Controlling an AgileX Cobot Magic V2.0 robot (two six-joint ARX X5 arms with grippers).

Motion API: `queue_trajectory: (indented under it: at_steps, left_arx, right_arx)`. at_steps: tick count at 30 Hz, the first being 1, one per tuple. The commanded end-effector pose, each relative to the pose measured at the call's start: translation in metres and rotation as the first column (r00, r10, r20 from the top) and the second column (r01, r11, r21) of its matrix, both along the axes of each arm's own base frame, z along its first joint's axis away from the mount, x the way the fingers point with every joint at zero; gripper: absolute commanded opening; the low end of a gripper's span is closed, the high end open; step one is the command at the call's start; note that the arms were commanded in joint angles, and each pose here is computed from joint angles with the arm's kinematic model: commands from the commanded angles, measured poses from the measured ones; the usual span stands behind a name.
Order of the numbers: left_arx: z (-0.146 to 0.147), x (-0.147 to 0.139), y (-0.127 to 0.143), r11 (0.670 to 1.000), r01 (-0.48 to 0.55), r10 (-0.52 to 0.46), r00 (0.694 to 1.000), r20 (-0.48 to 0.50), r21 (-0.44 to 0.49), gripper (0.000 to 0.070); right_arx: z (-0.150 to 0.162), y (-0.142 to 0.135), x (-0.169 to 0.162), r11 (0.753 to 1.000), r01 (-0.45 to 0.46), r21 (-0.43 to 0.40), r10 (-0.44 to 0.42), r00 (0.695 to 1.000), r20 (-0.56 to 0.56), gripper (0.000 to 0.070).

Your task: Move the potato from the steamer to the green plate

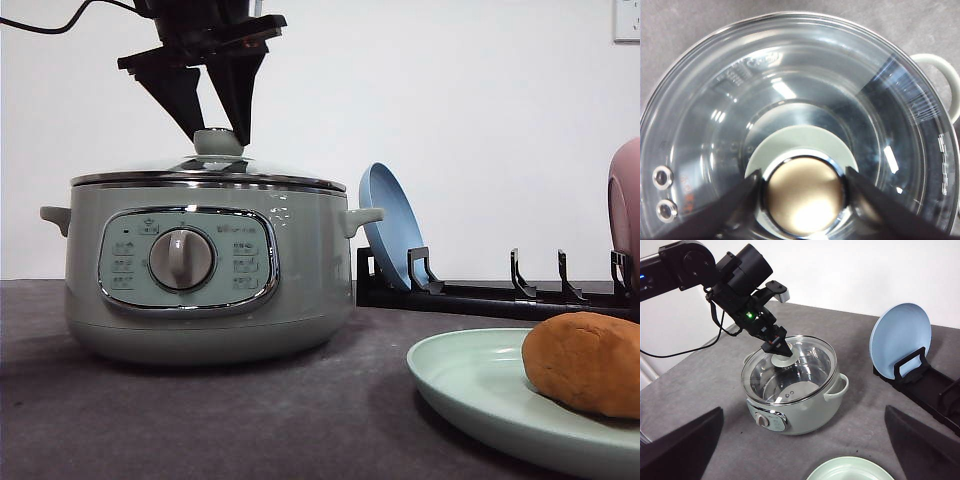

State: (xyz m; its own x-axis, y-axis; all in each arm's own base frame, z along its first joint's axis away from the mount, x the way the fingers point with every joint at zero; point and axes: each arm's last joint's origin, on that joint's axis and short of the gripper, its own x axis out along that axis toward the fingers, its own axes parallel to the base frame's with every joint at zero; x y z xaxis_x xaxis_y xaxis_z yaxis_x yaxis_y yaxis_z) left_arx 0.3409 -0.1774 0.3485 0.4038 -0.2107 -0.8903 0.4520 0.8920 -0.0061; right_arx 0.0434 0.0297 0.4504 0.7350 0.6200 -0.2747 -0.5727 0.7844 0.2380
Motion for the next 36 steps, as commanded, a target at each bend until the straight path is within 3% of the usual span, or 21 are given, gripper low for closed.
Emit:
queue_trajectory:
  at_steps: [1,3,12,19,28,36]
  left_arx:
    - [0.002,0.006,-0.002,1.0,0.001,-0.001,1.0,0.027,-0.003,0.0606]
    - [0.002,0.006,-0.002,1.0,0.001,-0.001,1.0,0.028,-0.004,0.0696]
    - [0.01,0.0,0.001,1.0,-0.005,0.005,0.999,0.041,-0.014,0.07]
    - [0.039,-0.022,0.011,0.999,-0.002,0.007,0.996,0.094,-0.048,0.07]
    - [0.094,-0.077,0.034,0.992,0.028,0.001,0.974,0.227,-0.126,0.07]
    - [0.13,-0.145,0.052,0.977,0.118,-0.055,0.944,0.326,-0.175,0.07]
  right_arx:
    - [0.004,0.0,0.0,1.0,0.0,0.014,0.0,1.0,0.008,0.0653]
    - [0.004,0.0,0.0,1.0,0.0,0.013,0.0,1.0,0.006,0.0653]
    - [0.002,0.0,-0.001,1.0,0.001,-0.001,-0.001,1.0,-0.012,0.0653]
    - [0.001,-0.001,-0.001,1.0,0.017,-0.009,-0.017,1.0,-0.011,0.0653]
    - [-0.004,-0.002,-0.002,0.999,0.022,-0.037,-0.024,0.998,-0.056,0.0653]
    - [-0.009,-0.003,-0.004,0.998,0.019,-0.067,-0.026,0.994,-0.108,0.0653]
